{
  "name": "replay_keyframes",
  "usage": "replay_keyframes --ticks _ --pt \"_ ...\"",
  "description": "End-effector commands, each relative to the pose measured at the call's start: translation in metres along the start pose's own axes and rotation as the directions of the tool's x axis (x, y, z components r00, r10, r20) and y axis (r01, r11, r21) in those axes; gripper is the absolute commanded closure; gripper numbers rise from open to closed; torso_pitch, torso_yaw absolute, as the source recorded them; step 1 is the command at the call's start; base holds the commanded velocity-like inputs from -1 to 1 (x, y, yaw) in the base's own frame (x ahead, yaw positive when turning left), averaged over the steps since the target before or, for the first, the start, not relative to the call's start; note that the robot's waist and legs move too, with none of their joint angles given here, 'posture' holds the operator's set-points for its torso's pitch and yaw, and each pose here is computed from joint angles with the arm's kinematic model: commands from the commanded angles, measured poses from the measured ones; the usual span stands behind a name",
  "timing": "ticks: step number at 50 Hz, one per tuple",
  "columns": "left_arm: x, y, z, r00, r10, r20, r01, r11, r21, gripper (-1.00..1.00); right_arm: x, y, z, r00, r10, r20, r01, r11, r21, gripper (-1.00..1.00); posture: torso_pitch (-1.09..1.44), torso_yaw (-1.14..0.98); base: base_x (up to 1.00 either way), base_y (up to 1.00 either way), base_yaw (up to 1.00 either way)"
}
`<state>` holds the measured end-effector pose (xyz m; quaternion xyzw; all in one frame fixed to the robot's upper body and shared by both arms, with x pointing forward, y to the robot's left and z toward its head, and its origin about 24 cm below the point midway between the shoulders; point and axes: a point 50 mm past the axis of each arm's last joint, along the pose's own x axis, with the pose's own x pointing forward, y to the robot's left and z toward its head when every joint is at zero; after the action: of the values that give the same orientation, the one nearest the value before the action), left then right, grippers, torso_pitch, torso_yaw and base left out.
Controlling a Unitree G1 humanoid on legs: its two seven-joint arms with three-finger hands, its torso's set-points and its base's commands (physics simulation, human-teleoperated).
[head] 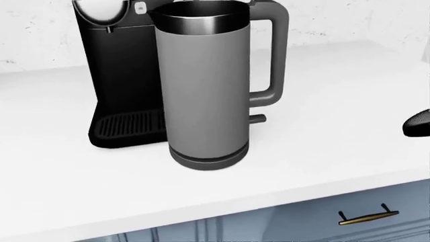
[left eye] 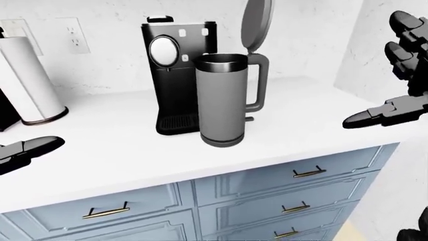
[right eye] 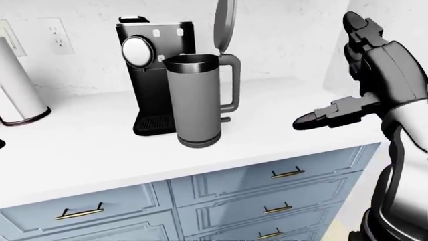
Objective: Close the lid of the electric kettle.
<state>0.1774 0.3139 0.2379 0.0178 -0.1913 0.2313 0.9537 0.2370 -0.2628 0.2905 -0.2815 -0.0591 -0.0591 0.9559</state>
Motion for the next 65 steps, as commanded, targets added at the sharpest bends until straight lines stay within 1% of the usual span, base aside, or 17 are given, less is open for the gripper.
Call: replay_keyframes --ticks 1,7,16,24,26,30,34,38,41,45,50,54,58,59,61,63,65 --pt "0.000 -0.004 0.013 0.997 -0.022 0.074 0.022 1.000 0.011 -1.00 -0.002 -0.009 0.015 0.999 -0.015 0.043 0.016 0.999 -0.038 -1.00 -0.43 0.00 0.00 0.00 0.00" --pt "0.001 -0.005 0.012 0.997 -0.024 0.072 0.023 1.000 0.011 -1.00 0.013 -0.010 0.021 0.999 0.052 0.004 -0.051 0.992 -0.113 -1.00 -0.43 0.00 0.00 0.00 0.00" --pt "0.001 -0.004 0.009 0.997 -0.022 0.070 0.022 1.000 0.008 -1.00 0.032 -0.007 0.023 0.991 0.125 -0.057 -0.134 0.967 -0.215 -1.00 -0.43 0.00 0.00 0.00 0.00" --pt "0.001 -0.004 0.011 0.997 -0.021 0.071 0.020 1.000 0.007 -1.00 0.043 -0.010 0.026 0.985 0.145 -0.090 -0.165 0.944 -0.284 -1.00 -0.43 0.00 0.00 0.00 0.00" --pt "0.000 -0.003 0.012 0.997 -0.021 0.072 0.020 1.000 0.007 -1.00 0.048 -0.009 0.028 0.982 0.159 -0.105 -0.185 0.931 -0.316 -1.00 -0.43 0.00 0.00 0.00 0.00" --pt "0.000 -0.003 0.013 0.997 -0.021 0.072 0.020 1.000 0.007 -1.00 0.052 -0.008 0.033 0.979 0.170 -0.116 -0.200 0.915 -0.351 -1.00 -0.43 0.00 0.00 0.00 0.00" --pt "0.000 -0.004 0.012 0.997 -0.023 0.071 0.022 1.000 0.006 -1.00 0.059 -0.002 0.038 0.971 0.201 -0.134 -0.238 0.884 -0.401 -1.00 -0.43 0.00 0.00 0.00 0.00" --pt "0.000 -0.004 0.013 0.997 -0.021 0.072 0.021 1.000 0.005 -1.00 0.065 0.001 0.044 0.966 0.216 -0.143 -0.258 0.862 -0.437 -1.00 -0.43 0.00 0.00 0.00 0.00" --pt "0.000 -0.006 0.013 0.997 -0.027 0.071 0.026 1.000 0.004 -1.00 0.070 0.001 0.046 0.964 0.219 -0.151 -0.264 0.856 -0.445 -1.00 -0.43 0.00 0.00 0.00 0.00" --pt "-0.001 -0.007 0.016 0.997 -0.029 0.072 0.029 1.000 0.004 -1.00 0.077 0.003 0.047 0.958 0.234 -0.166 -0.285 0.838 -0.464 -1.00 -0.43 0.00 0.00 0.00 0.00" --pt "-0.001 -0.007 0.019 0.997 -0.028 0.073 0.028 1.000 0.002 -1.00 0.085 0.005 0.059 0.946 0.271 -0.179 -0.324 0.809 -0.490 -1.00 -0.43 0.00 0.00 0.00 0.00" --pt "-0.001 -0.006 0.018 0.997 -0.028 0.072 0.028 1.000 0.000 -1.00 0.092 0.009 0.061 0.935 0.298 -0.195 -0.356 0.786 -0.506 -1.00 -0.43 0.00 0.00 0.00 0.00" --pt "0.000 -0.007 0.016 0.997 -0.028 0.072 0.029 1.000 -0.001 -1.00 0.098 0.011 0.066 0.927 0.314 -0.205 -0.375 0.771 -0.515 -1.00 -0.43 0.00 0.00 0.00 0.00" --pt "0.001 -0.006 0.015 0.997 -0.028 0.071 0.028 1.000 -0.002 -1.00 0.100 0.013 0.066 0.924 0.319 -0.212 -0.383 0.762 -0.523 -1.00 -0.43 0.00 0.00 0.00 0.00" --pt "0.001 -0.006 0.013 0.997 -0.027 0.070 0.027 1.000 -0.003 -1.00 0.103 0.013 0.069 0.920 0.327 -0.217 -0.392 0.757 -0.522 -1.00 -0.43 0.00 0.00 0.00 0.00" --pt "0.001 -0.006 0.014 0.997 -0.027 0.071 0.028 1.000 -0.004 -1.00 0.107 0.015 0.073 0.913 0.337 -0.231 -0.408 0.740 -0.535 -1.00 -0.43 0.00 0.00 0.00 0.00" --pt "0.001 -0.007 0.015 0.997 -0.027 0.071 0.028 1.000 -0.005 -1.00 0.111 0.015 0.077 0.910 0.342 -0.237 -0.415 0.735 -0.535 -1.00 -0.43 0.00 0.00 0.00 0.00"
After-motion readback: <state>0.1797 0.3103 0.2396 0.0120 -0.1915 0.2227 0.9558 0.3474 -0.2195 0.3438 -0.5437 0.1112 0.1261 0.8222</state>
